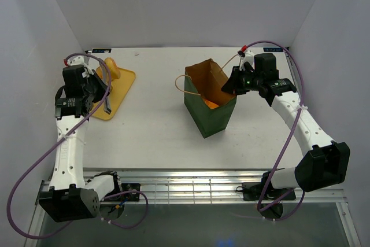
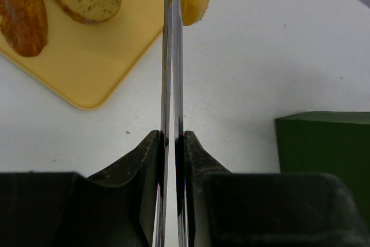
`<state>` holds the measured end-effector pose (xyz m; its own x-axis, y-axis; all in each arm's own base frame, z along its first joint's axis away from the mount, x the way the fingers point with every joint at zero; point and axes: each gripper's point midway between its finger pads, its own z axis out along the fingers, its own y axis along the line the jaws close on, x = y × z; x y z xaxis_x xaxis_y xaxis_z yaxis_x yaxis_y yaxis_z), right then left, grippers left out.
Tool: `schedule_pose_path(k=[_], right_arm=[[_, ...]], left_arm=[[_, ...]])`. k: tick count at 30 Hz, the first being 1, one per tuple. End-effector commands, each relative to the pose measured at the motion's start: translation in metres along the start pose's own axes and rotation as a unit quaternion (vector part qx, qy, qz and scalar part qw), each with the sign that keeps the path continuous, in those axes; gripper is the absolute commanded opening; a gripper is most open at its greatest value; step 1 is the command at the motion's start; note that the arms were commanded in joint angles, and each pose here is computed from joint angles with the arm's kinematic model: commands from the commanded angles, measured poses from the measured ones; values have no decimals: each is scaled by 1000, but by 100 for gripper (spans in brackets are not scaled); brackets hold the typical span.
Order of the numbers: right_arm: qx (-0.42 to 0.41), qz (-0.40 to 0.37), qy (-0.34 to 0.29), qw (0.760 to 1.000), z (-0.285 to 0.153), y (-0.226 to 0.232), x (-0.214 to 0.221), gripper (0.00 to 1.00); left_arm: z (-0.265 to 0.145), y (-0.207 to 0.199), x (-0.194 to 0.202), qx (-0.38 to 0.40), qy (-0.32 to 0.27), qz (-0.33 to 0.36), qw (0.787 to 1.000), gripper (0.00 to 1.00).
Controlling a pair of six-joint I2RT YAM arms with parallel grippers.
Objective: Place the fake bread into the paper bag
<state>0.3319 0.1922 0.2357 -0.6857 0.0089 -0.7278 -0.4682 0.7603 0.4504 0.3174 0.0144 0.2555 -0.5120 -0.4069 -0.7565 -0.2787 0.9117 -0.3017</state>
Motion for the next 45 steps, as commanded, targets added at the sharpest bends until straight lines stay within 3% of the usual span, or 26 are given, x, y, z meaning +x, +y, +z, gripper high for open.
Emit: schedule_pose_path(k=[1,12,21,26,32,45], right_arm=[[0,-13,-17,1000,-9,6,-11,14],[4,-10,-13,1000,-7,4,-15,14],[17,-6,-7,1000,-3,-2,-13,14],[19,-1,-7,1000,-3,-2,-14,14],[28,3,-11,1000,-5,-3,-17,14],[38,20,-12,999,-8,-5,-11,14]], left_arm=[[-22,-38,-26,80,-33,-17,996,0],[-40,-92,-65,183,-49,-43,981,0],[-82,-145,-89,290,-69,-41,953,0],[-113,-181,-82,372,-62,-27,926,0],[-136,-212,-54,462,-10,-27,886,0],[-147,-228,-1,519,54,-29,853,0]])
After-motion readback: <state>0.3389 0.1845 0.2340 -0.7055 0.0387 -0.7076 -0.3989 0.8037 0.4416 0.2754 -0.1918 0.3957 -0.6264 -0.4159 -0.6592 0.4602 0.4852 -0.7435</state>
